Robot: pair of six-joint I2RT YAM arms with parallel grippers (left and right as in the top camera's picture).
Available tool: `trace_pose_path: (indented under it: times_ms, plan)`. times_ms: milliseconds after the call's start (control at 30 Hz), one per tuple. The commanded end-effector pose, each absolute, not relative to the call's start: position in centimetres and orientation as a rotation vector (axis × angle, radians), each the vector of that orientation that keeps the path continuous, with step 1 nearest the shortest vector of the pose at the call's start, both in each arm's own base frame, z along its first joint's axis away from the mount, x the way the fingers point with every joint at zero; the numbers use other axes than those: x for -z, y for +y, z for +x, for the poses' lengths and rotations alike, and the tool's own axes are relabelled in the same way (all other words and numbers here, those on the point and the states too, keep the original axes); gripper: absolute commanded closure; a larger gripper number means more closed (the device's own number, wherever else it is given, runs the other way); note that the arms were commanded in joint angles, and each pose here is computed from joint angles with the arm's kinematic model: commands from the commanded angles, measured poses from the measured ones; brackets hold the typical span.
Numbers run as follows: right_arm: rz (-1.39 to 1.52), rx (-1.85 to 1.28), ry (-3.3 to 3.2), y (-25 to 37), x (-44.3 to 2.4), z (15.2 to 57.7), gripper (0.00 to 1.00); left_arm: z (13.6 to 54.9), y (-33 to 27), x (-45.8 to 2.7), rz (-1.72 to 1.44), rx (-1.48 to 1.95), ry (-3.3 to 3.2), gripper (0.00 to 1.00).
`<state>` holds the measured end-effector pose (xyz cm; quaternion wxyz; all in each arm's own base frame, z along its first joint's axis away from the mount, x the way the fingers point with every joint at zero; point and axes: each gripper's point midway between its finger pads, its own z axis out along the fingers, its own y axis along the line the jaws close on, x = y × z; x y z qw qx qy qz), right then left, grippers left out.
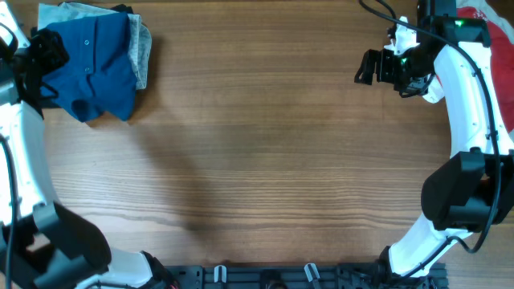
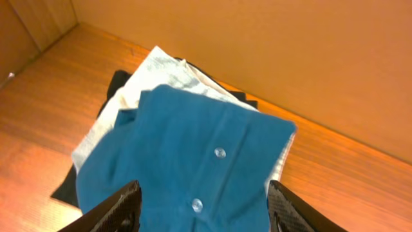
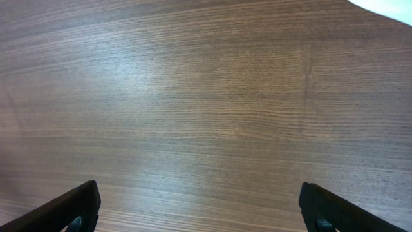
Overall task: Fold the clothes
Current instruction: 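Lower the teal bundle onto the jeans stack and open the left gripper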
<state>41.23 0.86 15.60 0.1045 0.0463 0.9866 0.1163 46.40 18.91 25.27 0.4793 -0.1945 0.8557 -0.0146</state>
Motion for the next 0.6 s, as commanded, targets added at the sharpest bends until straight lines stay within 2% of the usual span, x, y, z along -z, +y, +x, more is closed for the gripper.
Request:
trace_pose_path:
  times_ms: [0, 267, 400, 567]
  plan:
    - [0.159, -0.352, 2.899, 0.9, -16.1, 41.1, 0.0, 48.7, 19.3, -22.4, -0.403, 0.003, 2.113, 0.36]
    - [0.195, -0.356, 2.899, 0.9, -16.1, 41.1, 0.0, 54.2, 17.4, -19.9, -0.144, -0.086, 2.049, 0.3]
    - [0.195, -0.356, 2.901, 0.9, -16.0, 41.0, 0.0, 56.5, 17.8, -15.2, -0.155, -0.195, 2.074, 0.29]
    - [0.194, -0.357, 2.913, 0.9, -16.0, 40.7, 0.0, 57.7, 20.8, -8.3, -0.26, -0.386, 2.087, 0.16]
